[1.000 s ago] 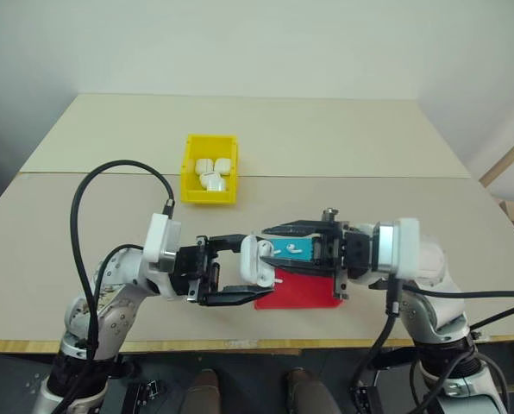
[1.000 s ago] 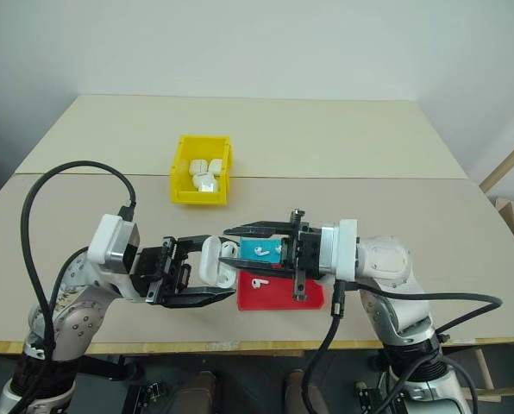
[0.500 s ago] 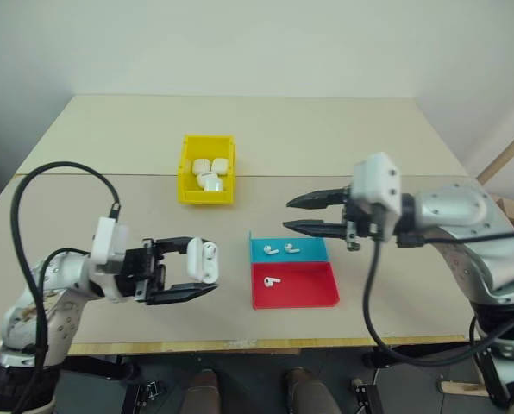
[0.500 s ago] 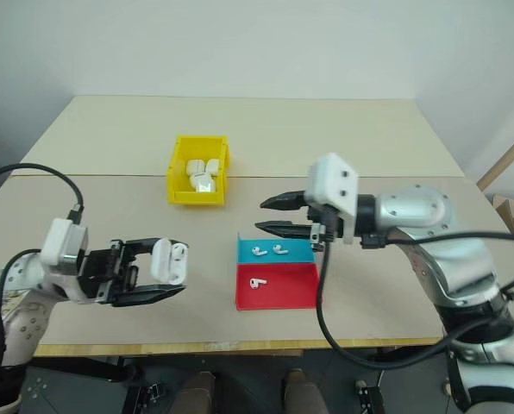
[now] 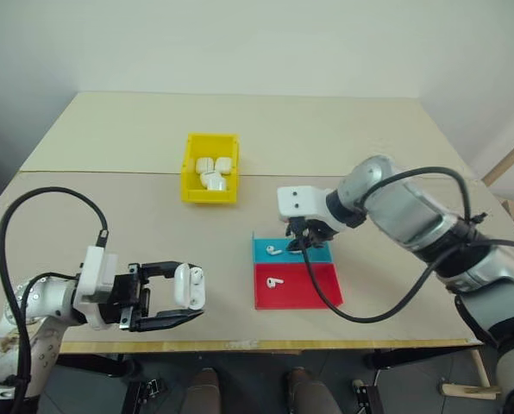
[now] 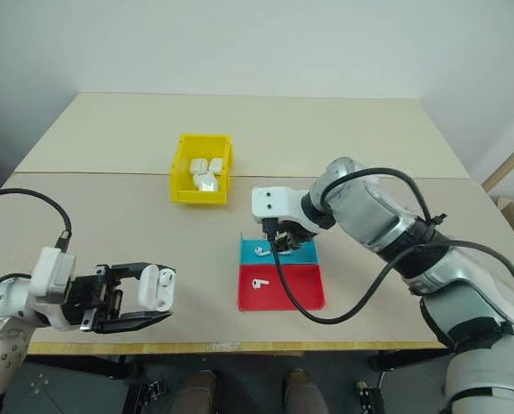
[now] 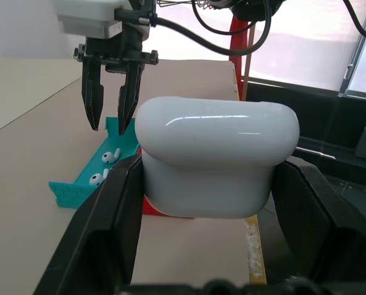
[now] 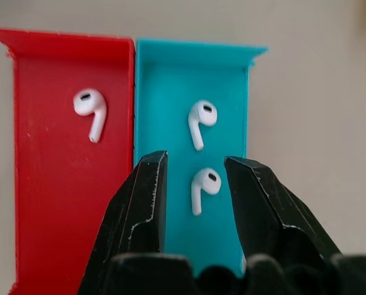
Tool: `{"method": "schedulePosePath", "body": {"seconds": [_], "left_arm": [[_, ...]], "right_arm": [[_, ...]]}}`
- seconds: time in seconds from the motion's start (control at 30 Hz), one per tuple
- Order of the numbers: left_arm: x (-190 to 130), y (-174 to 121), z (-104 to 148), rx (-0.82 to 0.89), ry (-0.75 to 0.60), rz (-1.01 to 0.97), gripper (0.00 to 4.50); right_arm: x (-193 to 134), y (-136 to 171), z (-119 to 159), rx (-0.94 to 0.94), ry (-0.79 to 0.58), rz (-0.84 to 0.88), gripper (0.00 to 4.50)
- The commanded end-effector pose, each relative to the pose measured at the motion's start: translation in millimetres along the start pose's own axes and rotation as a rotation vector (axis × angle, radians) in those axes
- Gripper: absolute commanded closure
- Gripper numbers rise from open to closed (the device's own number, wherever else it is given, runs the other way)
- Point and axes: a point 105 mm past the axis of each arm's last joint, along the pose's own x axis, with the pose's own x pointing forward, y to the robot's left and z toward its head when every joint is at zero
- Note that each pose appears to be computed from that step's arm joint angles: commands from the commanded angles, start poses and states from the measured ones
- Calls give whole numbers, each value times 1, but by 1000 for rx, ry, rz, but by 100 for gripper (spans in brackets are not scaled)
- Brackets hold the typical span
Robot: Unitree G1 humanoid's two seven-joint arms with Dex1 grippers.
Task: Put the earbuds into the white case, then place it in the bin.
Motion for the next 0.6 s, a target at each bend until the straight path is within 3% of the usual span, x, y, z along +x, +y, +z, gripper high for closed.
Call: {"method": "schedulePosePath", "body": {"seconds": [0.03, 0.6], "left_arm": [[6, -3, 7, 52, -17, -7, 167], [16, -5, 4, 61, -44, -14, 167]], "right_arm": [[-4, -7, 3, -36, 47, -14, 261], [20, -16, 1, -7, 136, -15, 261]]}}
